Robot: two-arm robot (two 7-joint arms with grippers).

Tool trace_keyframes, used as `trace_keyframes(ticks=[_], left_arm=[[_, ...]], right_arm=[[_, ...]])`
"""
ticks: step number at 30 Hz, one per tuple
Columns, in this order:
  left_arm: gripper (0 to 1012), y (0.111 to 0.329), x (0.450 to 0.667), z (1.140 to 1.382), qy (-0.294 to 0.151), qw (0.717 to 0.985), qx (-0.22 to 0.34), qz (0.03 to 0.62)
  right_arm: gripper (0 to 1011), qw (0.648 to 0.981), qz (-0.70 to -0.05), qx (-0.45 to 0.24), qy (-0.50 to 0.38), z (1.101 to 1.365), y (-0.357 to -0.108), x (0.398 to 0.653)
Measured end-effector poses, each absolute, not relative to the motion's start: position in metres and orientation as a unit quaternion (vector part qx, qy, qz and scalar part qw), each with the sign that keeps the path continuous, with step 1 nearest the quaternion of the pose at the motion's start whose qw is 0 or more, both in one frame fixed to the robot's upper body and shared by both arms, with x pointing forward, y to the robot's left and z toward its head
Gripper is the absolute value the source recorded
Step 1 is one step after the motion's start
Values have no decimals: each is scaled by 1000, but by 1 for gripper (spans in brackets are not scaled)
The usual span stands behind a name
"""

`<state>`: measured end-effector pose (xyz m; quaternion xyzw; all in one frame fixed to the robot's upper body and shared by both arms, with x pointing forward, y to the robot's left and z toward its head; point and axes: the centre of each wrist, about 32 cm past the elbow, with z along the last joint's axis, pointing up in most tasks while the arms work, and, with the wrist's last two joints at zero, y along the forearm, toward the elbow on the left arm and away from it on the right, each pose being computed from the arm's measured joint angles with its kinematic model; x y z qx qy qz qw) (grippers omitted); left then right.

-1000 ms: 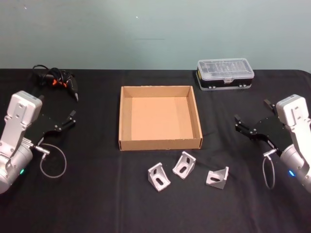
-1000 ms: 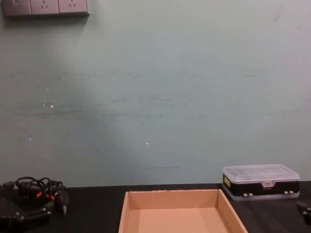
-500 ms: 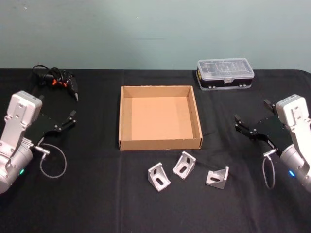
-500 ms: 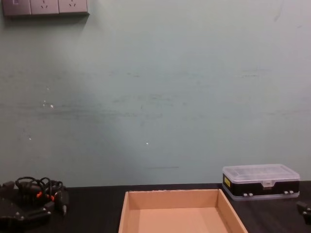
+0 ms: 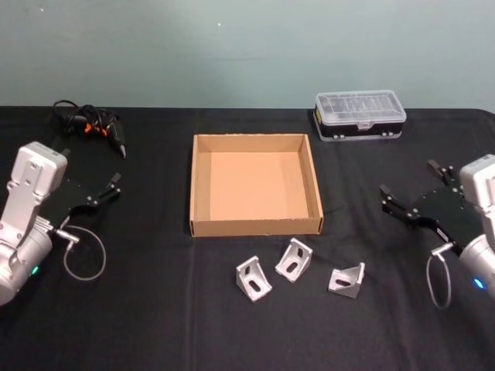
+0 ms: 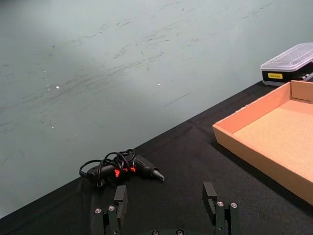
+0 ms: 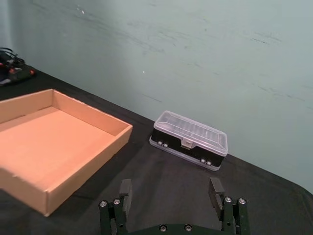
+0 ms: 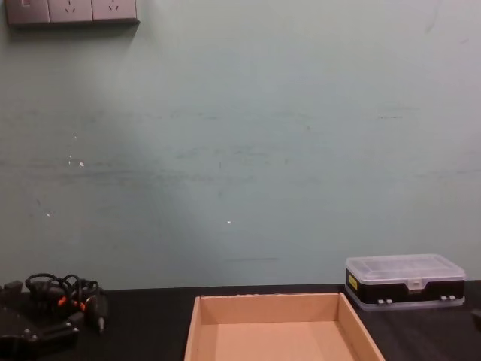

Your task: Use one hand to pick up the angle iron from the table and place it into the box.

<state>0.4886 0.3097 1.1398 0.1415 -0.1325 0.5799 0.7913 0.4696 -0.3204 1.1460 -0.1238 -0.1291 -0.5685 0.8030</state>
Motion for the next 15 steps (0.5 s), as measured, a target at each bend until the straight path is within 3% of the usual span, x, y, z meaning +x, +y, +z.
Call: trace_keyframes(ticks=[6, 15], left_arm=[[1011, 310, 489, 1140, -132, 791, 141, 580], [1011, 310, 489, 1140, -132, 791, 141, 580]], right_arm=[[1000, 820, -549, -112, -119, 1153, -325, 454], [1000, 883, -448, -103, -91, 1166, -335, 425]])
